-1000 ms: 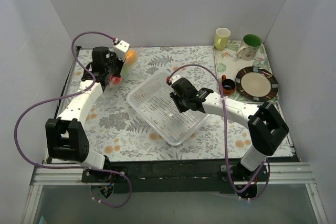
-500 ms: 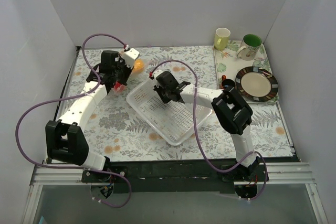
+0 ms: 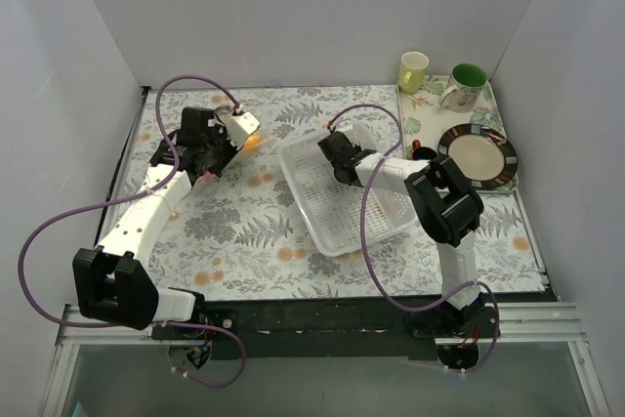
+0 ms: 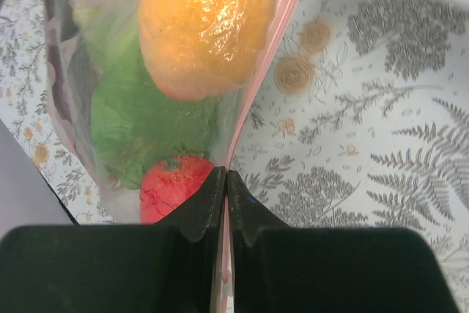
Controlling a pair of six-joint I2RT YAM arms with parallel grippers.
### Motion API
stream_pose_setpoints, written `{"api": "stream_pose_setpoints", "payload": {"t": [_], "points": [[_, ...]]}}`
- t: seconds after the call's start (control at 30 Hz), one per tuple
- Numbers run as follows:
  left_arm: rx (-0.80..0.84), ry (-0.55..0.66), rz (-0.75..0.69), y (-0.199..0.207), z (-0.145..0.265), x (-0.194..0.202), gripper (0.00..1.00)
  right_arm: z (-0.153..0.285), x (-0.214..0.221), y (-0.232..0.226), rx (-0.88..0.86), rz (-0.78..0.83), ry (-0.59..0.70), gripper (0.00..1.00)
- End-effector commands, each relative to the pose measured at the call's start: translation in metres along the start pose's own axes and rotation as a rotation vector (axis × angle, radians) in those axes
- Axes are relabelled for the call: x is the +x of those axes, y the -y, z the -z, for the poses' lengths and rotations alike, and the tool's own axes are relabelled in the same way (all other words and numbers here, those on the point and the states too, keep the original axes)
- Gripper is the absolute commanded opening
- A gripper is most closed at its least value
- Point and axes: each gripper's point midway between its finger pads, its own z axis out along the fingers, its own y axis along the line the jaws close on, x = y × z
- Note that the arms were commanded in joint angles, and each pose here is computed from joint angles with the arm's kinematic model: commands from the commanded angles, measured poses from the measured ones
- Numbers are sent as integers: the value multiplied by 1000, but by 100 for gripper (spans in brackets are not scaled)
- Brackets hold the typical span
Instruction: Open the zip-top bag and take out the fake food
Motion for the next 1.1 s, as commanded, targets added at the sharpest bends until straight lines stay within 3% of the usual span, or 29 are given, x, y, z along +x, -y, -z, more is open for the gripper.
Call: {"api": "stream_pose_setpoints", "payload": {"t": [0.0, 0.1, 0.13, 0.2, 0.23, 0.37, 0.53, 0.7, 0.87, 1.07], "points": [[87, -69, -129, 13, 20, 18, 0, 10, 14, 61, 191, -124, -72, 11], [104, -88, -192, 14, 30, 23, 0, 25, 1, 61, 128, -152, -23, 21], [104, -90, -203, 13, 33, 22, 0, 36, -23, 60, 74, -197, 58, 30], [99, -77, -227, 8, 45, 12, 0, 56, -50, 43, -66, -151, 153, 39], [97, -63, -235, 6, 51, 6, 0, 76, -82, 40, -127, -174, 268, 46], [76, 2, -250, -4, 76, -20, 0, 156, -149, 2, -399, -71, 529, 58], [24, 83, -268, -14, 106, -44, 0, 238, -186, -18, -623, 51, 783, 63], [9, 124, -292, -14, 133, -53, 0, 291, -192, -40, -789, 140, 985, 63], [32, 161, -348, -8, 161, -59, 0, 323, -196, -56, -930, 201, 1079, 63], [55, 198, -395, 4, 165, -55, 0, 361, -195, -68, -1103, 294, 1137, 68]]}}
